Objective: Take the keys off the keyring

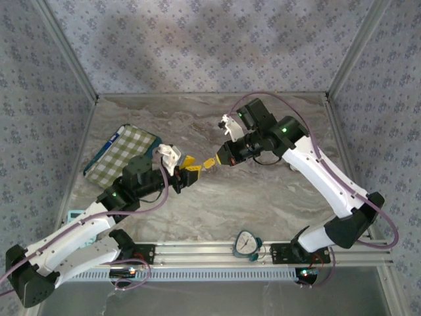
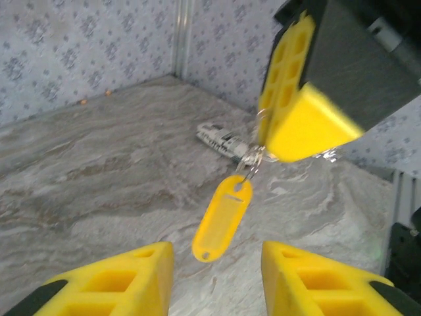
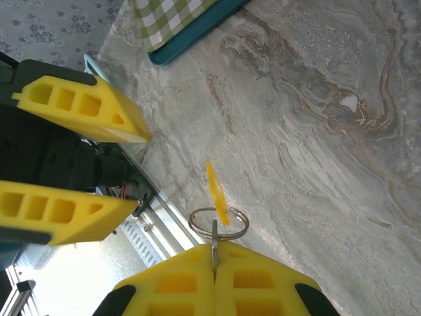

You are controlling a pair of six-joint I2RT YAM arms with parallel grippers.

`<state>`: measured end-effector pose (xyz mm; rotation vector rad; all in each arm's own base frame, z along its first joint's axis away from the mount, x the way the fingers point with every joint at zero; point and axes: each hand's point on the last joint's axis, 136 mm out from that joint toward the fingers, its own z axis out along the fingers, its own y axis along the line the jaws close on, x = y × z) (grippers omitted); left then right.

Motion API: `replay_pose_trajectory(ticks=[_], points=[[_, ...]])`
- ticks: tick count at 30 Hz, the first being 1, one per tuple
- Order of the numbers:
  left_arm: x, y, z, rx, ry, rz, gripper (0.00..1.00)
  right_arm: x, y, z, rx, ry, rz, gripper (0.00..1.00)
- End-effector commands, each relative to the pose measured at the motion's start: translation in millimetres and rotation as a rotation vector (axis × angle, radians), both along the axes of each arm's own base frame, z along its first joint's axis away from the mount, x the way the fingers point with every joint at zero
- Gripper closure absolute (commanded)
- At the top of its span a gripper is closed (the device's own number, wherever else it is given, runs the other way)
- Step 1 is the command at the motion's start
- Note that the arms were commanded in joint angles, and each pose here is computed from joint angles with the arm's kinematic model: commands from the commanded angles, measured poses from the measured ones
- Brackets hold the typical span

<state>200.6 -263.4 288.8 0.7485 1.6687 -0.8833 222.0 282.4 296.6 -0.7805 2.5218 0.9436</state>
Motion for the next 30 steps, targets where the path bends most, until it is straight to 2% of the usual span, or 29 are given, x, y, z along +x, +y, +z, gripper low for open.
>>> replay_pose_trajectory(ticks=[1,5,12,20,26,30], points=[[-10,-8,23,-0.082,-0.067,-0.078,0.58,-4,-1,9,-0.011,-0.026,0.027,1.0],[-17,-13,32,-0.085,-0.104,-0.132,0.55,-8,0,9,-0.031,-0.045,0.057,1.0],[-19,-19,31,-0.054,-0.103,-0.17,0.58,-16,-10,-5,-0.189,-0.091,0.146,1.0],[-29,-24,34,-0.093,-0.106,-0.226,0.59,-25,-2,5,-0.178,-0.178,0.236,1.0],[-37,-27,35,-0.095,-0.103,-0.266,0.56,-28,0,14,-0.151,-0.235,0.263,1.0],[-38,-29,31,-0.087,-0.099,-0.269,0.5,-29,4,21,-0.118,-0.259,0.266,1.0]])
